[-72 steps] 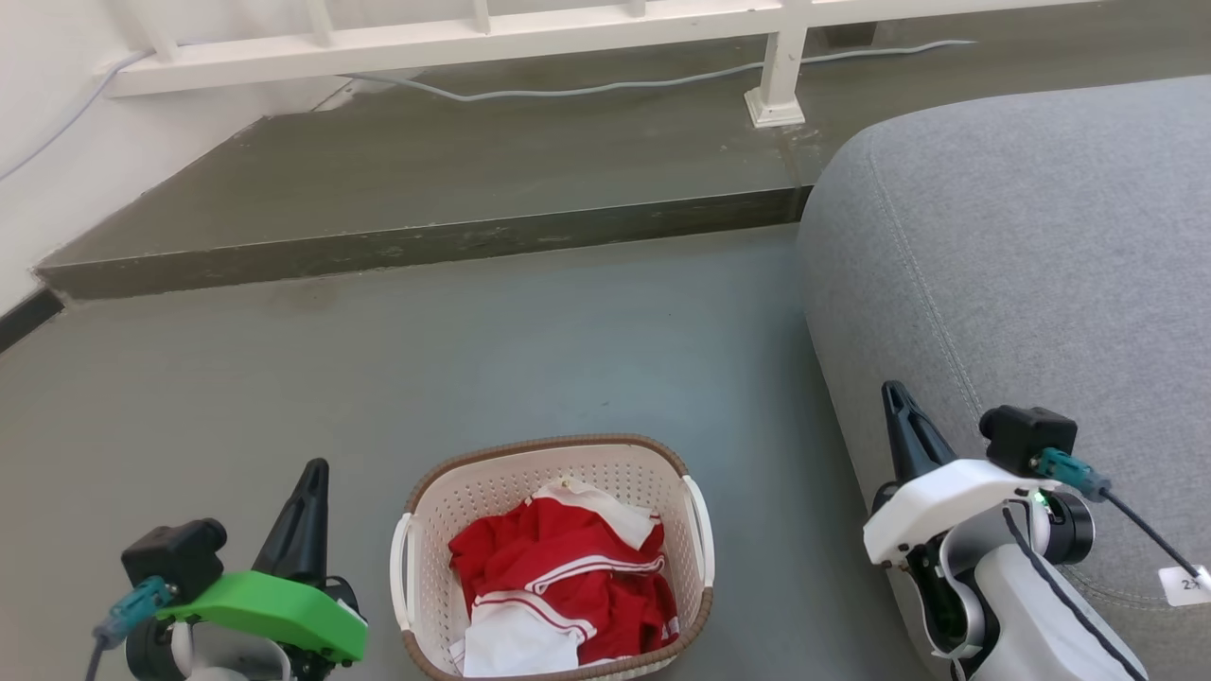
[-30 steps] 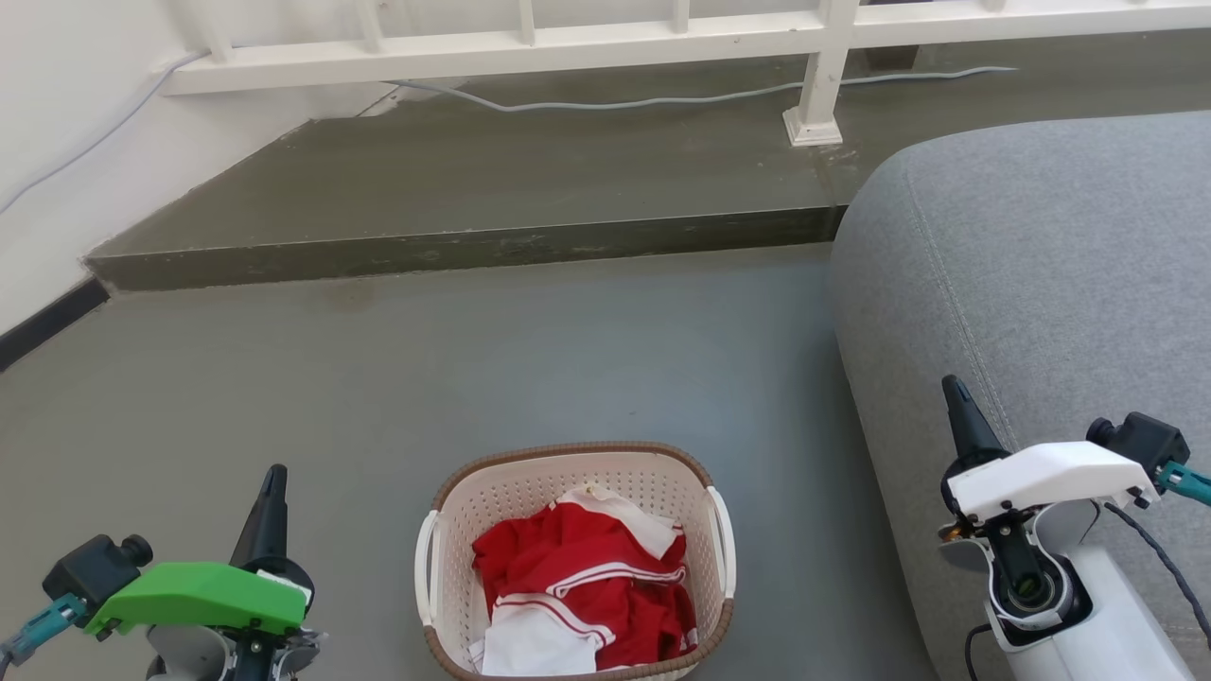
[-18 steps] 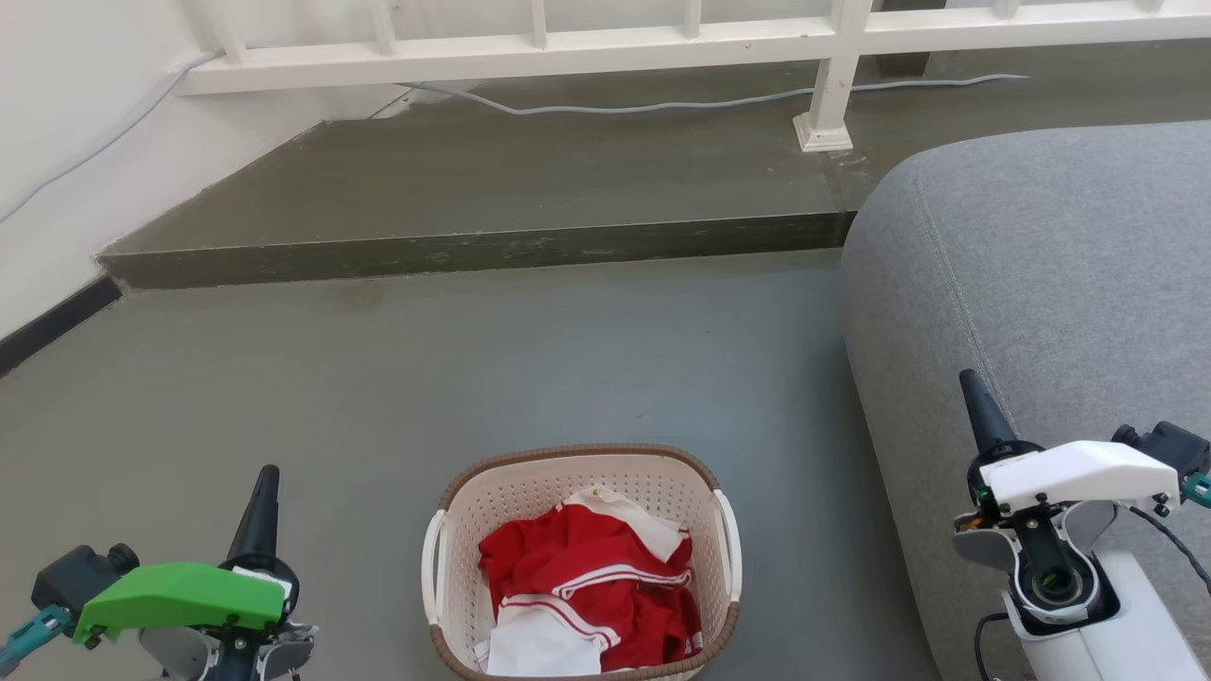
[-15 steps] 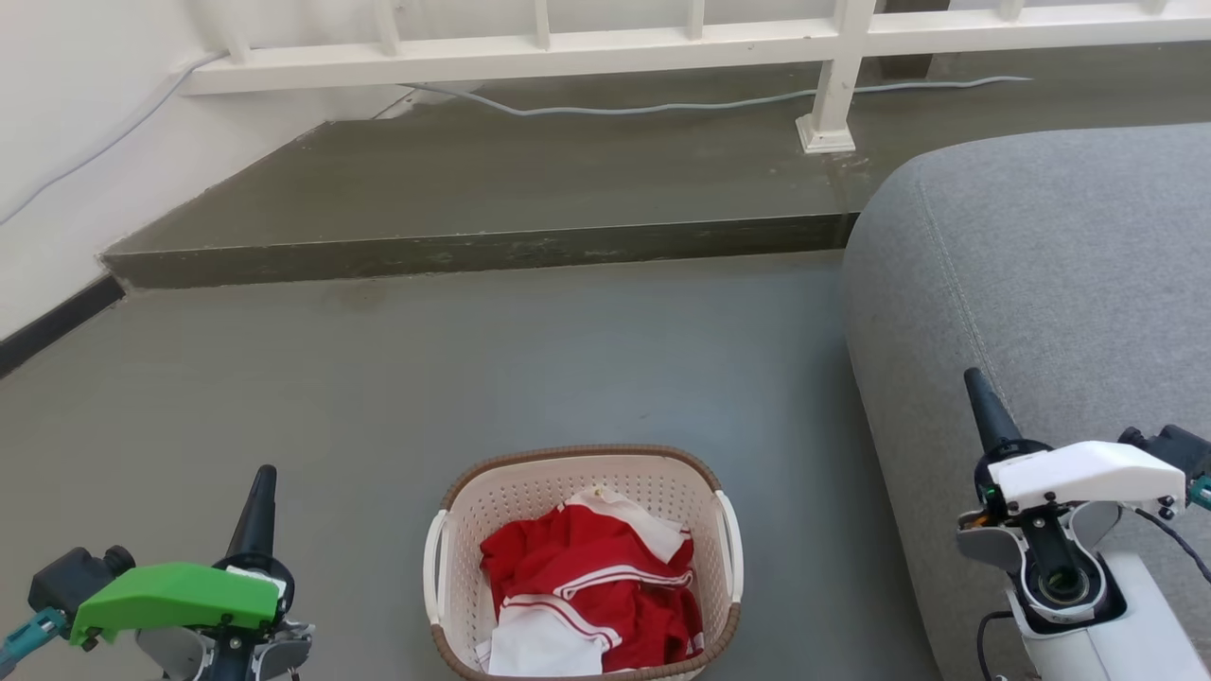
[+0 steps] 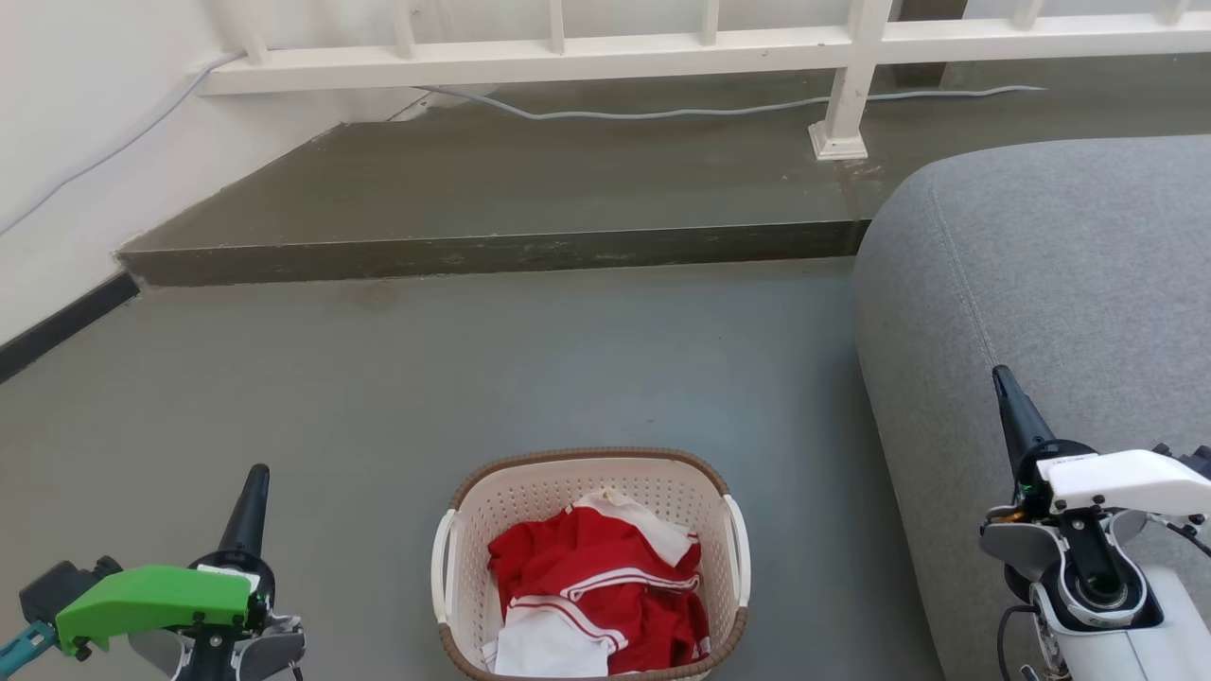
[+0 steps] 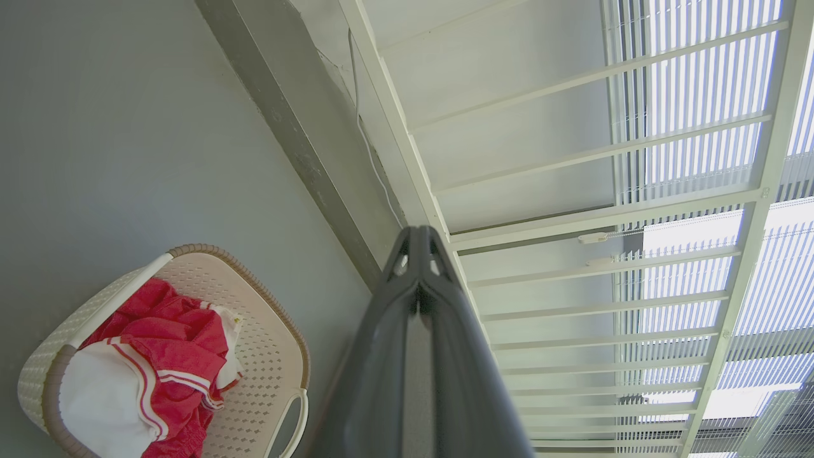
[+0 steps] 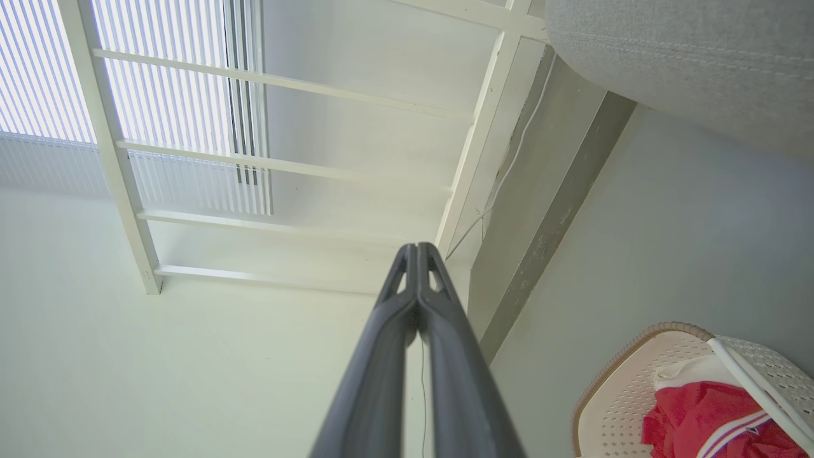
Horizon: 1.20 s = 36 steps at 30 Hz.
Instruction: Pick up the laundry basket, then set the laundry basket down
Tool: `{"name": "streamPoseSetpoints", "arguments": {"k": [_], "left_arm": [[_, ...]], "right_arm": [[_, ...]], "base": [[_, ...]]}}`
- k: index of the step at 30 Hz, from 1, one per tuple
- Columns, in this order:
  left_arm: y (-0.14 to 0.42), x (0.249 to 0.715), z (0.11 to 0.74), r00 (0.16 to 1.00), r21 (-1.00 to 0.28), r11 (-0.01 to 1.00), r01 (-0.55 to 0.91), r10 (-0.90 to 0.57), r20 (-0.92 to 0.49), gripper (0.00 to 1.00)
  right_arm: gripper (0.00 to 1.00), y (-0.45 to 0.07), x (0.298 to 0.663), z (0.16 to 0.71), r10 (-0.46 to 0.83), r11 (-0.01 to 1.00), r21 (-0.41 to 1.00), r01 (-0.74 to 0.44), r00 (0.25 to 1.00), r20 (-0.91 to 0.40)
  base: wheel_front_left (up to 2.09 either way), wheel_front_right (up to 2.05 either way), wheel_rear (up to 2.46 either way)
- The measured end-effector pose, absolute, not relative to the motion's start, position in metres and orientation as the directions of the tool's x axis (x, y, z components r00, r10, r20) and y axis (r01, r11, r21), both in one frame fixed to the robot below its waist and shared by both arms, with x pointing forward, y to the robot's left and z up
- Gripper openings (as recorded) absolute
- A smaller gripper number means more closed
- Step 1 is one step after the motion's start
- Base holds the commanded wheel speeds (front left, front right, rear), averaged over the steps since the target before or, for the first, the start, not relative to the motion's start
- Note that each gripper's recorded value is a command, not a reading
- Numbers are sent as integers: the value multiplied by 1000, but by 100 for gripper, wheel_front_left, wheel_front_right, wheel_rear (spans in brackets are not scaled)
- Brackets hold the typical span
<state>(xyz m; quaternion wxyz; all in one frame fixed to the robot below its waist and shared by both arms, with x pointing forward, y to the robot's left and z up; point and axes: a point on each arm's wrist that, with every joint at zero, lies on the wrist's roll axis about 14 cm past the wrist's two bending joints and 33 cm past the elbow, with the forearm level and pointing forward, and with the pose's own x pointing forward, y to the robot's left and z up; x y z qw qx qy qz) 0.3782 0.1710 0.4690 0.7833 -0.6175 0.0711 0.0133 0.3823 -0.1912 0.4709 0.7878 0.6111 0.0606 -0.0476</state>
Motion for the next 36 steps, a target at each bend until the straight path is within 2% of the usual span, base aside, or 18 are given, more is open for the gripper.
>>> {"name": "streamPoseSetpoints", "arguments": {"k": [19,36], "left_arm": [[187,374,475,994,-995,6,-102,-28,-102,0],[187,375,477,995,-995,-1,-95,-28,-95,0]], "right_arm": [[0,-204,382,484,-25,-4,997,81,996,-81],[0,-205,382,485,-26,-10,997,78,997,-78]], "base": [[0,0,0],[0,0,0]]}}
